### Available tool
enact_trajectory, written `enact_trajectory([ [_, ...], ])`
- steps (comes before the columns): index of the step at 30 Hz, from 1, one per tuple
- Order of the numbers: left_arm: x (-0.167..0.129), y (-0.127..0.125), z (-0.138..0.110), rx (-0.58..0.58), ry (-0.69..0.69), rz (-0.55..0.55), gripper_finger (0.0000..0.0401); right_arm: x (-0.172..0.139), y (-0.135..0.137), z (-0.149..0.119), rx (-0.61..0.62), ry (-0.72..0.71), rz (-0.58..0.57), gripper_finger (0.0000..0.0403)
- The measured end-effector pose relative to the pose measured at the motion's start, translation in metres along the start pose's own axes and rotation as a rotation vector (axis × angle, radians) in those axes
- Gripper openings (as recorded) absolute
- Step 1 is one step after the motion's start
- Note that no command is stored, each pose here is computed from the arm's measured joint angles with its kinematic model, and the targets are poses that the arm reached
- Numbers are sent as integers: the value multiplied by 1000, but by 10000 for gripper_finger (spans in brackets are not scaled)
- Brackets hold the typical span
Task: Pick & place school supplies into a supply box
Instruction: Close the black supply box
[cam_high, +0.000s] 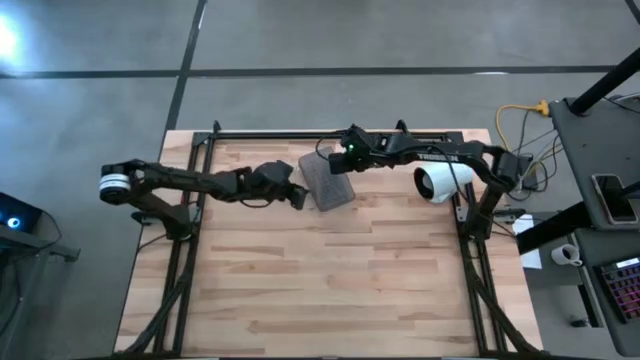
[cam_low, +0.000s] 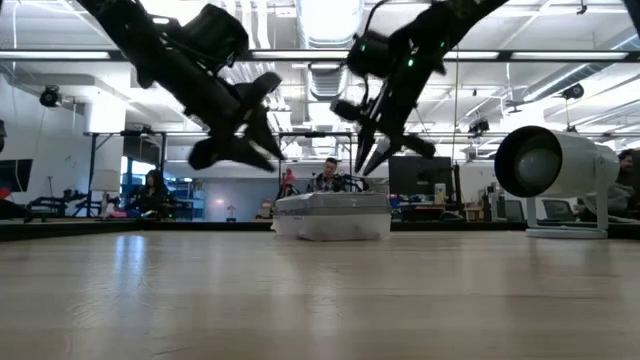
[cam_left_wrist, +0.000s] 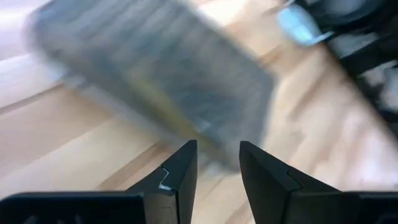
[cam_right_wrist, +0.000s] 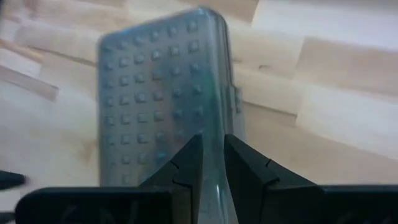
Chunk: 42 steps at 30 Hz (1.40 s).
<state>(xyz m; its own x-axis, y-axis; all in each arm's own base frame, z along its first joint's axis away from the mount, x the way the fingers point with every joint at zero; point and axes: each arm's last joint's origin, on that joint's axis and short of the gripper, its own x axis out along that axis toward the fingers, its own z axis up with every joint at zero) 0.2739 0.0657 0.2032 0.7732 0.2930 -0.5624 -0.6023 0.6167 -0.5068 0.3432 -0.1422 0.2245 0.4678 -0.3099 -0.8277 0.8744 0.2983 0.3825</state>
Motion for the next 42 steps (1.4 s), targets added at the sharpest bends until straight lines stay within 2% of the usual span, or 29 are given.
enact_trajectory([
  [5,-16,11,-7,22,70,149,104,25,5,-6,47,15,-13,59],
  [8,-20,15,-10,25,80,166,104,39,5,-11,42,35,-47,59],
  [13,-22,23,-19,22,95,179,104,44,14,-24,11,94,-25,59],
  [22,-21,36,-33,0,131,217,104,21,51,-87,-28,193,53,59],
  [26,-25,36,-33,-40,117,210,104,-3,67,-108,-42,133,80,59],
  [28,-28,34,-30,-44,98,191,104,-22,73,-110,-48,67,95,59],
  [30,-33,30,-25,-54,56,147,104,-38,71,-111,-63,19,50,59],
  [35,-47,12,-7,-84,-37,-108,104,-44,40,-120,-111,77,-204,59],
  [37,-49,7,-3,-86,-54,-181,104,-39,32,-125,-163,121,-211,57],
  [39,-46,4,-2,-99,-38,-190,104,-31,26,-129,-182,159,-193,53],
  [42,-37,0,-3,-96,7,-196,104,-15,15,-129,-129,159,-159,44],
])
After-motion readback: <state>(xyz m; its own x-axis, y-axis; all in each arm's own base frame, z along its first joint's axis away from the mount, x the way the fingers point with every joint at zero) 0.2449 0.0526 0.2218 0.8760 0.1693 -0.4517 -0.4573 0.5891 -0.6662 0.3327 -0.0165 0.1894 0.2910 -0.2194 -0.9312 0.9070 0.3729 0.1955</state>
